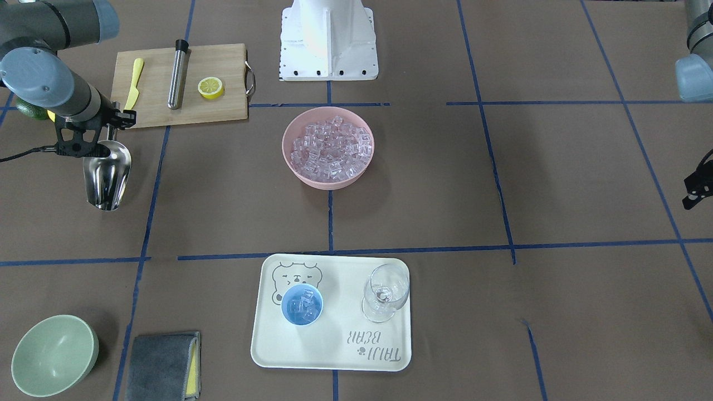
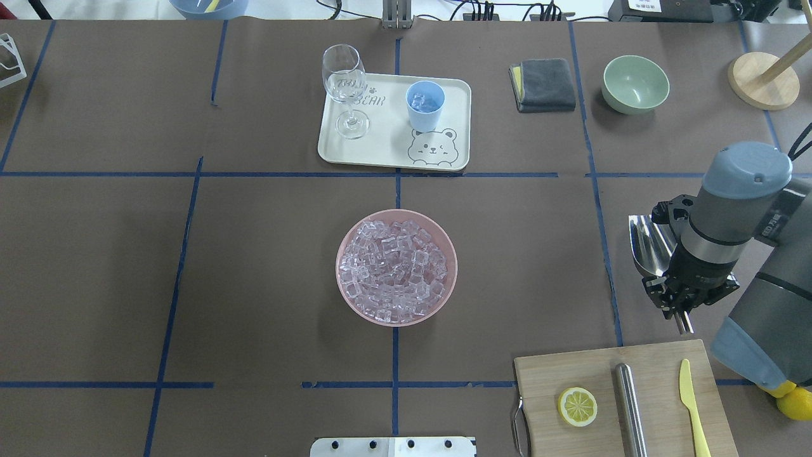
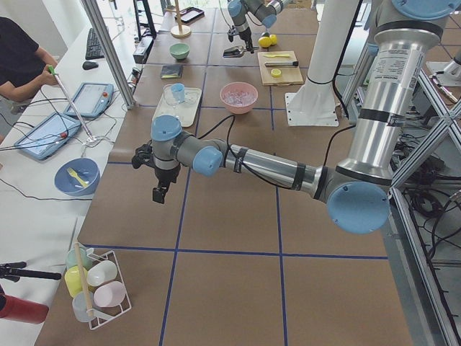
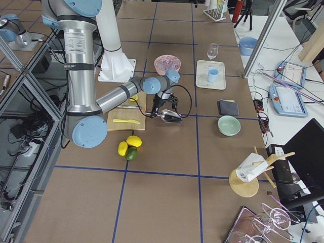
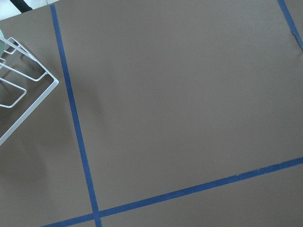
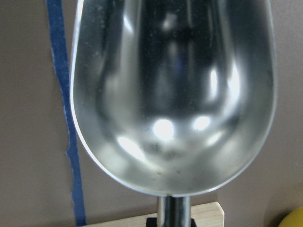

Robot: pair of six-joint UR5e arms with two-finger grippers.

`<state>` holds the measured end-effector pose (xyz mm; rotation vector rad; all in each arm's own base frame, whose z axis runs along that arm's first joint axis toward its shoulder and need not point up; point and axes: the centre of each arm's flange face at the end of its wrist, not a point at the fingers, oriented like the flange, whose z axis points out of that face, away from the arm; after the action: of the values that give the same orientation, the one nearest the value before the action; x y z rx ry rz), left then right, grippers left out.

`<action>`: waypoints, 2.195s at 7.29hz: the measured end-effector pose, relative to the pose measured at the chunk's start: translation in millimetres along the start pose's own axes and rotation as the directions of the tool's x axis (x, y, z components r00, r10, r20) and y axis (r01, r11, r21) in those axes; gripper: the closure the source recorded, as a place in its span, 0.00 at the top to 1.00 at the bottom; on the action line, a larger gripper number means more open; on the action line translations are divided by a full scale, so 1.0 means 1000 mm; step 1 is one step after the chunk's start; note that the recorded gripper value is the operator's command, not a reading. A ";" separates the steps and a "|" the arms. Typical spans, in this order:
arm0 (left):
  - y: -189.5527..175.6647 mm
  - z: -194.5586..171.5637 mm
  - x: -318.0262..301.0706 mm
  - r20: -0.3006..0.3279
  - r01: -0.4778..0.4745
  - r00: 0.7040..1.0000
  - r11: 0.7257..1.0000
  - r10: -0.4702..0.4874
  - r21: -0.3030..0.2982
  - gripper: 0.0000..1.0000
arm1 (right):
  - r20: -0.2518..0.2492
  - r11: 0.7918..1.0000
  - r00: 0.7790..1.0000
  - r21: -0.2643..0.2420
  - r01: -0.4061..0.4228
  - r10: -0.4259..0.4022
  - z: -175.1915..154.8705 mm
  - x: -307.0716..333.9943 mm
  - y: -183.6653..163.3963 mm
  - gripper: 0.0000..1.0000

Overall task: Put ice in cup with scoop
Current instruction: 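Lower the scoop into its stand with the right gripper, then open the right gripper and lift it away from the standing scoop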

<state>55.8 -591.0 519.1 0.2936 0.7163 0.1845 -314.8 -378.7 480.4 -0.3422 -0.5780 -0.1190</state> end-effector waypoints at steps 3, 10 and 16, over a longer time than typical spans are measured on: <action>-0.001 -0.001 0.001 0.000 0.000 1.000 1.000 0.000 0.000 1.00 | -0.029 1.000 1.000 0.009 -0.006 0.007 0.009 -0.001 -0.012 0.00; -0.004 -0.001 0.001 0.002 -0.001 1.000 1.000 0.001 0.001 1.00 | -0.016 0.999 1.000 0.032 -0.018 0.018 -0.002 -0.006 -0.023 1.00; 0.006 -0.001 -0.002 0.004 0.006 1.000 1.000 -0.006 -0.005 1.00 | 0.108 0.969 0.994 0.244 -0.047 0.021 -0.128 0.090 -0.031 1.00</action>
<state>53.1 -585.5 522.1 0.2868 0.7130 0.1795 -180.2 -454.2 438.9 -0.1169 -0.6821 0.0049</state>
